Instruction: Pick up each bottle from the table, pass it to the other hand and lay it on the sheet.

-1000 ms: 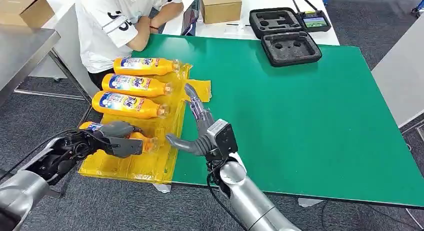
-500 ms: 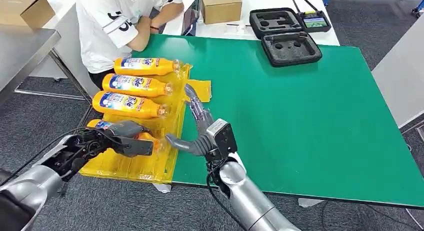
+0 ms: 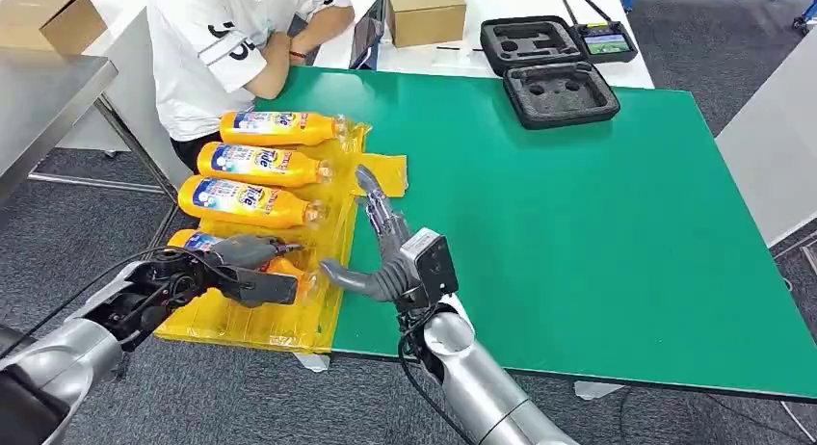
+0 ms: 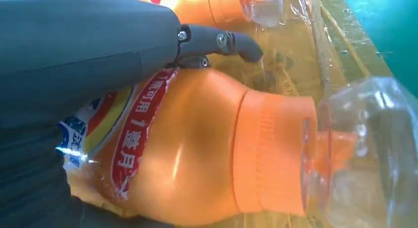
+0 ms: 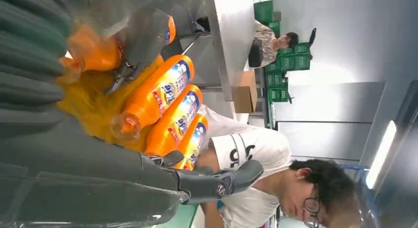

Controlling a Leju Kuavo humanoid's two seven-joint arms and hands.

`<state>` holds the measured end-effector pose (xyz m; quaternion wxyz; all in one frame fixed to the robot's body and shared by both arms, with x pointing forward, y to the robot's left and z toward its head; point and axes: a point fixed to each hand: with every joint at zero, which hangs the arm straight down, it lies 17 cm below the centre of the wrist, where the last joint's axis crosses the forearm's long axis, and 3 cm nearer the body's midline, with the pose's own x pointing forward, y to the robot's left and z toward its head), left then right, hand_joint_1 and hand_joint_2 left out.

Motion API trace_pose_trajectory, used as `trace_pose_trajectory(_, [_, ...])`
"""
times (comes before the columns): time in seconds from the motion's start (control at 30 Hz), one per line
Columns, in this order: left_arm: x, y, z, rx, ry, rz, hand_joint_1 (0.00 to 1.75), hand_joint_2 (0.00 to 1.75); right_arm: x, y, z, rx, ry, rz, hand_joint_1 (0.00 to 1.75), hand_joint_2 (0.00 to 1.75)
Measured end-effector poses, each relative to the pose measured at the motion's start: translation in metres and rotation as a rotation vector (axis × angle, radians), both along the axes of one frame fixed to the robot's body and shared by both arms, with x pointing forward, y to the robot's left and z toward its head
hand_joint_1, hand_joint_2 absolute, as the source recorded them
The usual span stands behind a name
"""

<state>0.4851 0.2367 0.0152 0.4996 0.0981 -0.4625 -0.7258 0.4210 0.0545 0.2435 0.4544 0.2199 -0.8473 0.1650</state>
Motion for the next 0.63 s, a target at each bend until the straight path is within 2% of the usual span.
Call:
trace_pose_trajectory(0.03, [0.0,0.0,0.0,0.0,0.0,0.0,0.0,0.0,0.0,0.0,-0.001,-0.001,0.002,0.0,0.0,1.75])
trace_pose_trajectory(0.4, [-0.009,-0.007,0.003,-0.092,0.104,0.032,0.0,0.0,0.001,0.0,-0.005,-0.006,0.012,-0.001,0.0,1.75])
trace_pose_trajectory(0.63, [-0.017,-0.029,0.027,-0.363,0.273,0.096,0.0,0.0,0.002,0.0,-0.008,-0.013,0.014,-0.008,0.0,1.75])
